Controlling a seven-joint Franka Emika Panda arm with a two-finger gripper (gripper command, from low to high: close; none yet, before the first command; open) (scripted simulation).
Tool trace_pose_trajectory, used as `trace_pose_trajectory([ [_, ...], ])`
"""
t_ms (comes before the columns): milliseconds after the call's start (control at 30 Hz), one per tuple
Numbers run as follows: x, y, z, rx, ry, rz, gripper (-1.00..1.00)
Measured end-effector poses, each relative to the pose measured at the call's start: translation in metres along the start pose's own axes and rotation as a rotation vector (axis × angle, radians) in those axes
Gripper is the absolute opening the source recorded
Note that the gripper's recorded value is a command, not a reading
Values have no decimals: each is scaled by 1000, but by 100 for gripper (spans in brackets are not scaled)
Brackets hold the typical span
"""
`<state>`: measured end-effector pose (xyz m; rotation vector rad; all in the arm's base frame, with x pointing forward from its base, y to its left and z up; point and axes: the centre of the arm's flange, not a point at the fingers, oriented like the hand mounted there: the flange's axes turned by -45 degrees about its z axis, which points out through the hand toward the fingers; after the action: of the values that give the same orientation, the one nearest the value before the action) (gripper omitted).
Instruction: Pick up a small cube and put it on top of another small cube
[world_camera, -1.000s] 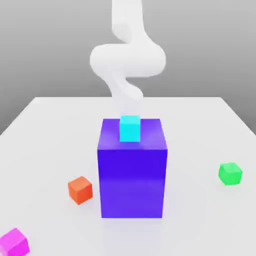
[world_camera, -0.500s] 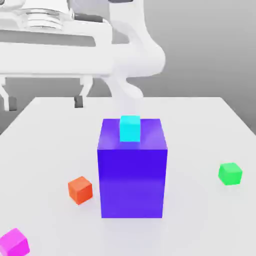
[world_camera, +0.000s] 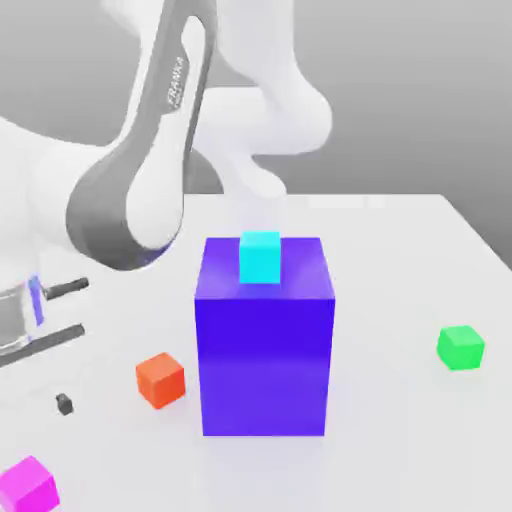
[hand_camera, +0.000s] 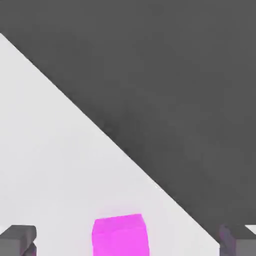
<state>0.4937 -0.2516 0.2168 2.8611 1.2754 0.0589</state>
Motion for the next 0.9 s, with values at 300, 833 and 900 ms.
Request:
trace_pose_trajectory([
  [300,-18,-1,84,24,-30,-42,-100],
  [833,81,-28,-13,-32,83,-54,-100],
  [900,121,-59,-16,-14,97,-104,-100],
])
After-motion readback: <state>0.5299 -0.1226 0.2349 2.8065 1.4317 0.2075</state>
